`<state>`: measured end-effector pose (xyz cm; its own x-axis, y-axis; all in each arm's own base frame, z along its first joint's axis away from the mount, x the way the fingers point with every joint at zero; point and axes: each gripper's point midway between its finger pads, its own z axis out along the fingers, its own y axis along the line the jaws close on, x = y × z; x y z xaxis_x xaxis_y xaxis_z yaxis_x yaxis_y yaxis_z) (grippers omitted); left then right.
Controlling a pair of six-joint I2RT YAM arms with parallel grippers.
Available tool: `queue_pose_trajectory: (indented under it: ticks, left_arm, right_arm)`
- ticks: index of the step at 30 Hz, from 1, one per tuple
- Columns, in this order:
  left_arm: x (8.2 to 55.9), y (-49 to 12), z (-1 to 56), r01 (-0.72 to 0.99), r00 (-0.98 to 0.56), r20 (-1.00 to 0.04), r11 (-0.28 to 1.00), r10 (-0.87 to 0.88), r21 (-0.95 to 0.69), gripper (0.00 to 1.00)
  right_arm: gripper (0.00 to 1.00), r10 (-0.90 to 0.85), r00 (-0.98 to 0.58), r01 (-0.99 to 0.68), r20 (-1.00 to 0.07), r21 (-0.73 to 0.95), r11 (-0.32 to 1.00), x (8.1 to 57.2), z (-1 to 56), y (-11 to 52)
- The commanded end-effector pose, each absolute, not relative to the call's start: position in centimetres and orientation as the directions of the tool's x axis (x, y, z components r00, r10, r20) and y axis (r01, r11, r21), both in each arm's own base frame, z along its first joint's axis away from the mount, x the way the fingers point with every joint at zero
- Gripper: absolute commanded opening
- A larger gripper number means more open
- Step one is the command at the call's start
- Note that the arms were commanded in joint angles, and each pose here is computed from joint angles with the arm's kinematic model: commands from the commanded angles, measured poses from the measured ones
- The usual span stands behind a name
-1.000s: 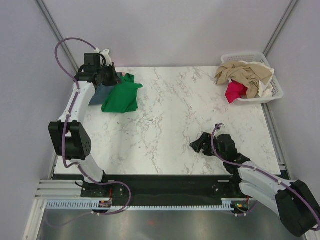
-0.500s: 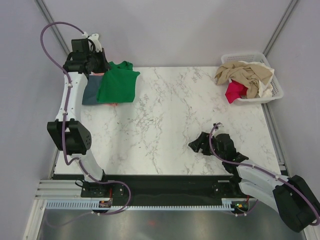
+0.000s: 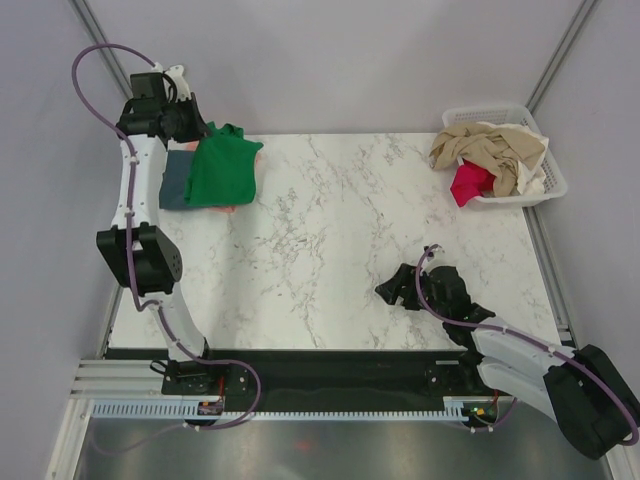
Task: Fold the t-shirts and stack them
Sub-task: Neatly place the folded tshirt to the corner
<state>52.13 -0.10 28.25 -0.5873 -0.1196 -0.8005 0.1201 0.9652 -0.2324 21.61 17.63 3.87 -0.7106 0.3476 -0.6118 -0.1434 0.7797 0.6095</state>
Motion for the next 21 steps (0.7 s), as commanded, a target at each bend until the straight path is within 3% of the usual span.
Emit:
queue_pose_trajectory:
  ticks: [1,15,21]
  left_arm:
    - [53.6,0.0,29.9,0.172,-0.537,-0.839,0.962,-0.087,-0.210,0.02]
    - [60.6,7.2,28.8,0.044,-0.454,-0.886,0.990,-0.099,-0.133,0.02]
    - [63.1,11.2,25.3,-0.036,-0.439,-0.891,0.993,-0.114,-0.109,0.03]
  right_arm:
    - [0.84,0.306,-0.751,-0.127,-0.585,0.583,0.803,20.6,2.4,17.4]
    - [0.83,0.302,-0.754,-0.126,-0.583,0.579,0.805,20.6,2.4,17.4]
    - [0.83,0.300,-0.756,-0.122,-0.582,0.575,0.809,20.7,2.3,17.4]
